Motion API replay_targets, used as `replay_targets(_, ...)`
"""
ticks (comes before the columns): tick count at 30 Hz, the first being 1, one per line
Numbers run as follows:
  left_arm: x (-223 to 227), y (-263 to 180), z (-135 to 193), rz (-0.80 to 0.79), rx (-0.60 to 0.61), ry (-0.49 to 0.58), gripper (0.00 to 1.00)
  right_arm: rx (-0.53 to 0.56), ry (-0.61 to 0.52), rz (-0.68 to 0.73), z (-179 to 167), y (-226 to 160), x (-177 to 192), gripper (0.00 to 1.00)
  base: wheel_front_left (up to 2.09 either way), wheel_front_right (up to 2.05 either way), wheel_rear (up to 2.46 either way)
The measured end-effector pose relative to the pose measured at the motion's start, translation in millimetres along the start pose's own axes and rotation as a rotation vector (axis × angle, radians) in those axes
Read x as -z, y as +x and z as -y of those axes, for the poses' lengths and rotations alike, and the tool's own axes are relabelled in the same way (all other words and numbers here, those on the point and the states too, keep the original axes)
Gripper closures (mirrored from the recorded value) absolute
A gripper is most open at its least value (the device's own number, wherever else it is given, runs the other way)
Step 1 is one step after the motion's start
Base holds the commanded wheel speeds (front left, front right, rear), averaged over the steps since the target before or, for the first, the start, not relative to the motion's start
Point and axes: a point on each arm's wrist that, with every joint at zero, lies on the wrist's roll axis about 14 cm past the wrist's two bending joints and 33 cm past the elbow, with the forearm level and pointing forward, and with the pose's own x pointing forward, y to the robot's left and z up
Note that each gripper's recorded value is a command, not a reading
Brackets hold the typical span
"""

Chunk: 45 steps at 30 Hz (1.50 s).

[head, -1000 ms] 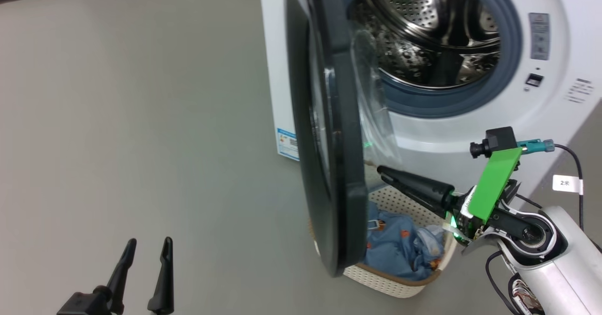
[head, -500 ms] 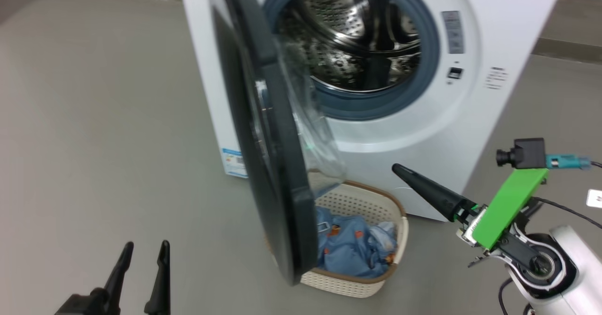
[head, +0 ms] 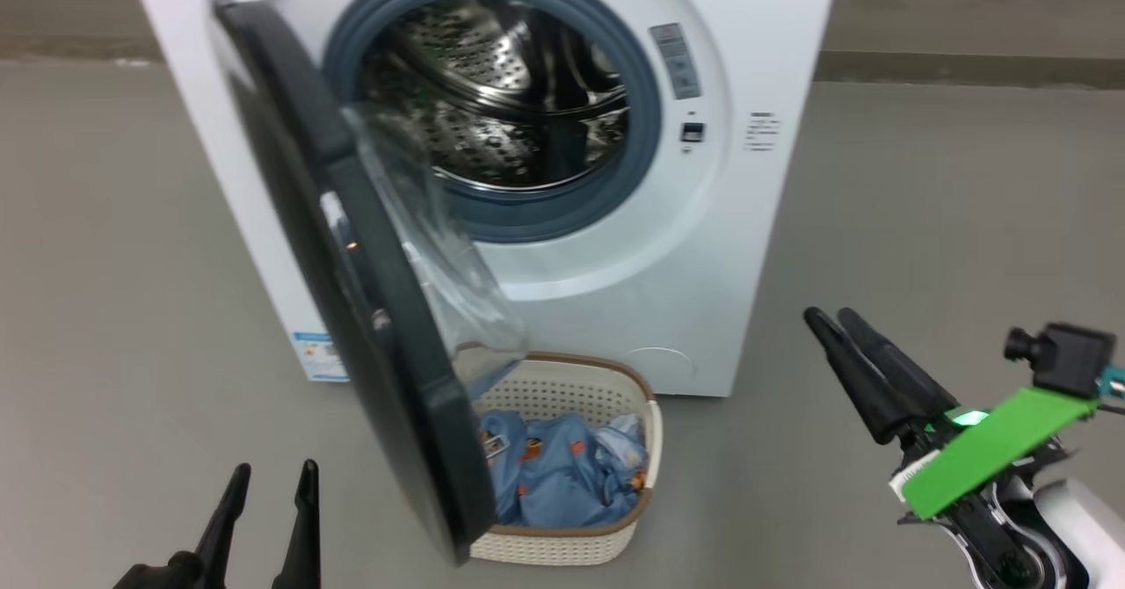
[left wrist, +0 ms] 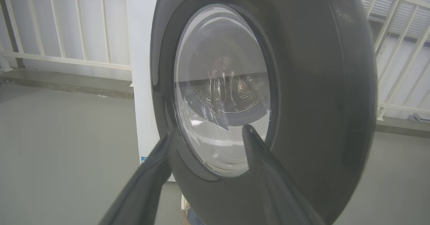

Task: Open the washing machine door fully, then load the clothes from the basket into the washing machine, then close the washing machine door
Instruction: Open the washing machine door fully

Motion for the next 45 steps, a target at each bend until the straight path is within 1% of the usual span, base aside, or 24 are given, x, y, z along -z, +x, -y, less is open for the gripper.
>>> replay_targets(3,-1.0,6.3,8.8,0.004,0.026,0.001,0.0,0.05,-0.021,0.081,12.9,-17.1,-11.2,0.0,0.0,0.0,0.0)
replay_targets(7,2.2,9.7,17.6,-0.005,0.052,-0.002,0.0,0.118,-0.12,0.162,31.7,-39.6,-25.8,0.0,0.0,0.0,0.0)
replay_targets(10,4.8,11.7,23.3,-0.012,0.066,-0.007,0.0,0.176,-0.191,0.187,47.3,-55.1,-29.0,0.0,0.0,0.0,0.0)
replay_targets(17,7.0,16.7,31.9,-0.017,0.086,-0.021,0.0,0.335,-0.349,0.138,91.2,-87.7,-19.6,0.0,0.0,0.0,0.0)
replay_targets(24,6.7,16.9,32.6,-0.016,0.087,-0.022,0.0,0.391,-0.46,0.114,105.2,-95.3,-17.2,0.0,0.0,0.0,0.0)
replay_targets(36,6.3,13.9,28.9,-0.013,0.073,-0.026,0.0,0.425,-0.464,0.11,111.0,-93.1,-7.2,0.0,0.0,0.0,0.0)
replay_targets(45,5.7,12.5,25.6,-0.01,0.063,-0.026,0.0,0.425,-0.46,0.093,112.3,-91.1,-0.6,0.0,0.0,0.0,0.0)
